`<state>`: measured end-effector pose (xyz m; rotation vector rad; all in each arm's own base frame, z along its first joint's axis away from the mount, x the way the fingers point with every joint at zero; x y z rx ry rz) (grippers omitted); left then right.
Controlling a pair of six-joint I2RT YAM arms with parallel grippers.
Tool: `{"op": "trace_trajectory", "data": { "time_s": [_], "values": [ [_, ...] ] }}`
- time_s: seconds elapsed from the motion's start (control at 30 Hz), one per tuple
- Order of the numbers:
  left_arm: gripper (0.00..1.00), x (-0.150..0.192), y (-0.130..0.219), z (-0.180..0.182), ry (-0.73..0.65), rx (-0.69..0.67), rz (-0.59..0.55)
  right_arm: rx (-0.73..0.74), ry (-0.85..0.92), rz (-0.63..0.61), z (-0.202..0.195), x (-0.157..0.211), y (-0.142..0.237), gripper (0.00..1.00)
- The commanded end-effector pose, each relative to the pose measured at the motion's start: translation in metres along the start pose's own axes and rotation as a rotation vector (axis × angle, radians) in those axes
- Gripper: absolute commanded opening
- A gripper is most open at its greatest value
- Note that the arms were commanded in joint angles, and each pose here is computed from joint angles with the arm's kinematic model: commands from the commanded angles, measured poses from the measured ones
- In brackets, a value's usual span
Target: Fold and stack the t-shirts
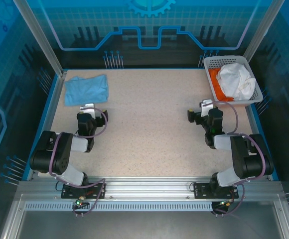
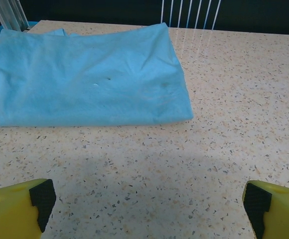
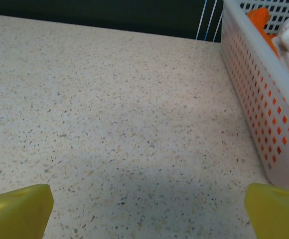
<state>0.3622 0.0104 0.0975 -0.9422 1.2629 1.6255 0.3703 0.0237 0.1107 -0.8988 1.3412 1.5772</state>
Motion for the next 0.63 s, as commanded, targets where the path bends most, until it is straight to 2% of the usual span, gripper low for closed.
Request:
{"op": "trace_trajectory", "data": {
  "time_s": [0.0,0.6],
  "values": [
    [0.99,-0.0093,-0.0015,0.0027,0.028,0.002,-0.029,-0.012,-0.014,0.025,0.0014,0.0050,-0.0012,1.00],
    [0.99,-0.0100,-0.0016,-0.0009,0.011,0.017,-0.032,-0.024,-0.020,0.029,0.0004,0.0049,-0.0013,1.00]
  ]
}}
Point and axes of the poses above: each hand's point on the last joint's axis, 136 mm out from that joint toward the fingers, its own y axis back along the fingers, its own z axis along the line the jaws close on, x = y × z, the point moved 3 cm from there along y, back along the fingers, and after that the axes turned 15 degrees about -y, right-handed, at the moved point
